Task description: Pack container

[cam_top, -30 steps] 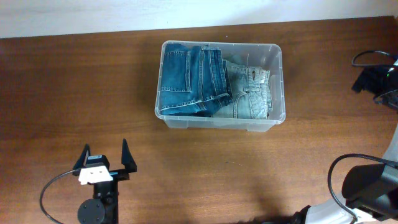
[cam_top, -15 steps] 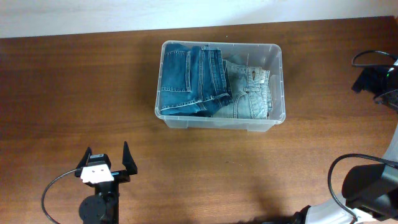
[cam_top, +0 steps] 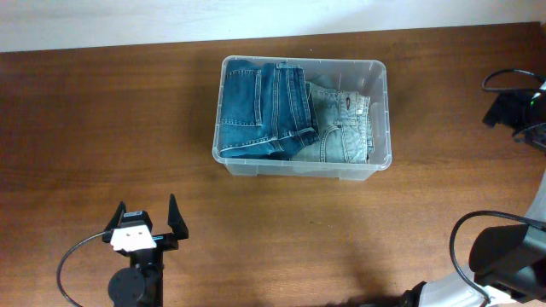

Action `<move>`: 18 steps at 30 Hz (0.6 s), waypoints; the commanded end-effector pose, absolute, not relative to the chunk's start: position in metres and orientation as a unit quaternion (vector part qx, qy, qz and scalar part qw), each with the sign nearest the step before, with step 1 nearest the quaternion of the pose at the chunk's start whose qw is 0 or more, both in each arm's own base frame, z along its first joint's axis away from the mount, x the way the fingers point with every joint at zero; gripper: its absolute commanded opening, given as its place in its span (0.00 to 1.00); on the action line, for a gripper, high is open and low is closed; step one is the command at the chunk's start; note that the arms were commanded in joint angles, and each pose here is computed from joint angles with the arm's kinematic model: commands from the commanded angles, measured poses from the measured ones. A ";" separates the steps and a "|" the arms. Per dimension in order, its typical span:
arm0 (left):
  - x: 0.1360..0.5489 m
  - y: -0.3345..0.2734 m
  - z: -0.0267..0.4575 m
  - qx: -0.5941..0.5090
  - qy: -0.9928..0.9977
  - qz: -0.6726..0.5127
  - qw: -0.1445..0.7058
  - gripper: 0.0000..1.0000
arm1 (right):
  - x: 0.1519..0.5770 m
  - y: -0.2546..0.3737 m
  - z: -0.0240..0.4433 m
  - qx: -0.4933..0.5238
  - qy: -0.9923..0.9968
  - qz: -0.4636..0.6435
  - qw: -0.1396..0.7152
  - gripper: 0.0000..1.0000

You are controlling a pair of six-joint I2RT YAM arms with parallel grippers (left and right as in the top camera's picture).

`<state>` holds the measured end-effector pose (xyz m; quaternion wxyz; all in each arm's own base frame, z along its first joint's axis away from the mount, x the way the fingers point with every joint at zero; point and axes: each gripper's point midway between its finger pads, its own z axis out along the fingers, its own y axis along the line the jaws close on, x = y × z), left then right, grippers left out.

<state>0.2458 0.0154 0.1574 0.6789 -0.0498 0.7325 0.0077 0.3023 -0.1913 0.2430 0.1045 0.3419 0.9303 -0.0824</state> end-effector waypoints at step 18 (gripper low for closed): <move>0.245 0.014 0.157 -0.043 0.732 0.007 0.680 0.99 | 0.308 -0.184 0.241 0.334 0.933 -0.084 0.103 0.99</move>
